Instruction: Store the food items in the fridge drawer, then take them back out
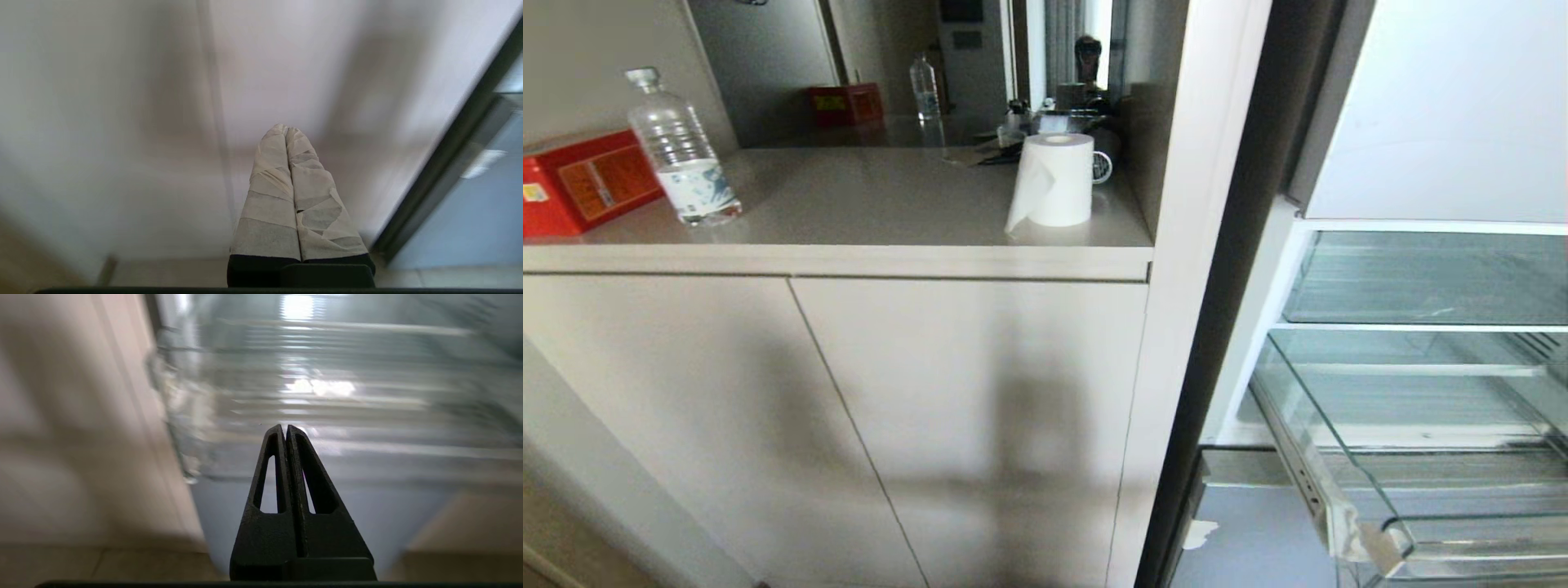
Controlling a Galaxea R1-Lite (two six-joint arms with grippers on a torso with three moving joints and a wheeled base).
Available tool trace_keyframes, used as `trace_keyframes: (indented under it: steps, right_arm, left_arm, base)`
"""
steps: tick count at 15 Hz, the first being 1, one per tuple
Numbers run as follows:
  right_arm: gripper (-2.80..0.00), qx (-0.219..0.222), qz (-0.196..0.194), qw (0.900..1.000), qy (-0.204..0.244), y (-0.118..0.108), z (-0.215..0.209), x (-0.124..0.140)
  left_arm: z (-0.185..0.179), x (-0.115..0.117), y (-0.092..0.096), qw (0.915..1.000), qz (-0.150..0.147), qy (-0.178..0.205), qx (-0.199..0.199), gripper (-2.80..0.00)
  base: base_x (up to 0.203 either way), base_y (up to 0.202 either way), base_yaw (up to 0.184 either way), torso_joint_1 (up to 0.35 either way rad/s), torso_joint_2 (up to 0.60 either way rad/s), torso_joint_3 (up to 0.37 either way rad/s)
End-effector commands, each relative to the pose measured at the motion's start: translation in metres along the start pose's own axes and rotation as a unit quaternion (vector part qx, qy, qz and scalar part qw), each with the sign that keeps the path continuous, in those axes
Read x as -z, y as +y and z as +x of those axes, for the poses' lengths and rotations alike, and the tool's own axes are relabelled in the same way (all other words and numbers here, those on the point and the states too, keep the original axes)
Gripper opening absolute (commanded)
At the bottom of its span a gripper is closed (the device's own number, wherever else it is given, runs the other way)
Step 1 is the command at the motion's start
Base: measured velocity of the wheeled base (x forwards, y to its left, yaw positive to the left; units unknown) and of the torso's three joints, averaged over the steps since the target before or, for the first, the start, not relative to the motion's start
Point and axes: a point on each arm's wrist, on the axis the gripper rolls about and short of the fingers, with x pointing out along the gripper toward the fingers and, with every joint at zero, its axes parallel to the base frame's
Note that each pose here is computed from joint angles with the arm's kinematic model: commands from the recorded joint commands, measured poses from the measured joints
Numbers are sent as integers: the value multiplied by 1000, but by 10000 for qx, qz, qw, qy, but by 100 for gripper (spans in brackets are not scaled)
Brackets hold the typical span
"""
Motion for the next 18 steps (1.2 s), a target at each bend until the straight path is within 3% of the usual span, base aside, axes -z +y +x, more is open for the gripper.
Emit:
trace_keyframes:
  steps: [1, 18]
  right_arm:
    - [-280, -4, -5, 10000, 14, 0, 0, 0]
    - [-280, -3, 26, 10000, 7, 0, 0, 0]
  left_arm:
    - [0, 0, 0, 10000, -1, 0, -9, -280]
    - [0, 0, 0, 10000, -1, 0, -9, -280]
  base:
    - [0, 6, -174, 3, 3, 7]
    - [-1, 7, -175, 2, 2, 2]
